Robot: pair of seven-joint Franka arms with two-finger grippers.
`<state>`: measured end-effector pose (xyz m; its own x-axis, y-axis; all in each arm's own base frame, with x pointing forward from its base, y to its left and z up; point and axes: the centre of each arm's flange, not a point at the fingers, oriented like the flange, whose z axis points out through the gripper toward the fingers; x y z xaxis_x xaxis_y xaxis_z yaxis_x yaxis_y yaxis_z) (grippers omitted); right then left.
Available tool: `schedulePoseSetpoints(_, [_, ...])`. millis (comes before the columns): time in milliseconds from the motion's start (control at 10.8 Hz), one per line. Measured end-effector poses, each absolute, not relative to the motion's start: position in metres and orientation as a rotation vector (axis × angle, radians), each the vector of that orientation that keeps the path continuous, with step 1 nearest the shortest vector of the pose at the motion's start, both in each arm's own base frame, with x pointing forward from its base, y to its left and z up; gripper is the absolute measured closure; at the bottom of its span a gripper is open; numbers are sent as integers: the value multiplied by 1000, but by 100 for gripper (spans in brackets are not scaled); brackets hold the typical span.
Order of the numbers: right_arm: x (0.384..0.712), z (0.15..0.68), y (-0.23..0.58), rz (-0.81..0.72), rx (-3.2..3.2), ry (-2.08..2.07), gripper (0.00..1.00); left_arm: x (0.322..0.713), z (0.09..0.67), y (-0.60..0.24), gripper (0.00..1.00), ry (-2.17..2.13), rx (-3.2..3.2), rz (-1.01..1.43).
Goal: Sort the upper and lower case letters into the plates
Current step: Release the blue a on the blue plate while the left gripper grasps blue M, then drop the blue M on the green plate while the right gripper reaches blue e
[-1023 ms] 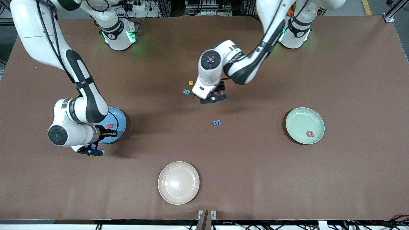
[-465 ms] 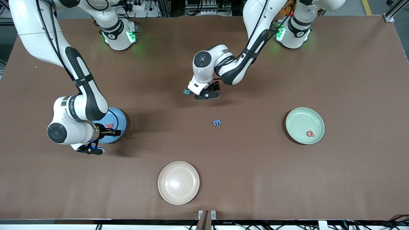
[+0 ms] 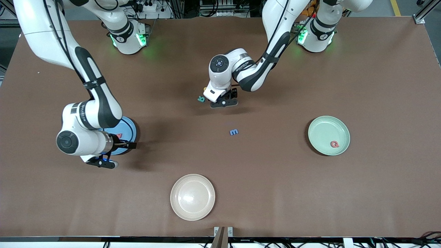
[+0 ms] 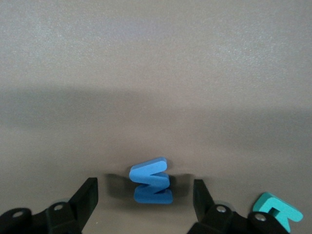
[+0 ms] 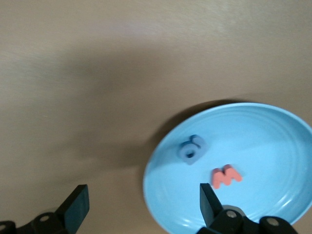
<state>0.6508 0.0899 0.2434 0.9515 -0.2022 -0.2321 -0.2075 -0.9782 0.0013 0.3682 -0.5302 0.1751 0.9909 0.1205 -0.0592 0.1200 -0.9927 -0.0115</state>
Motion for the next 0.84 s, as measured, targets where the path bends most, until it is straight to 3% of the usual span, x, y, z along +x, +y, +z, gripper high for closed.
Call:
schedulePoseSetpoints(558, [649, 253, 140, 327, -3088, 413, 0, 365, 169, -527, 29, -187, -3128, 95])
schedulePoseSetpoints(837, [648, 254, 158, 317, -3086, 460, 0, 366, 171, -529, 47, -188, -3146, 81])
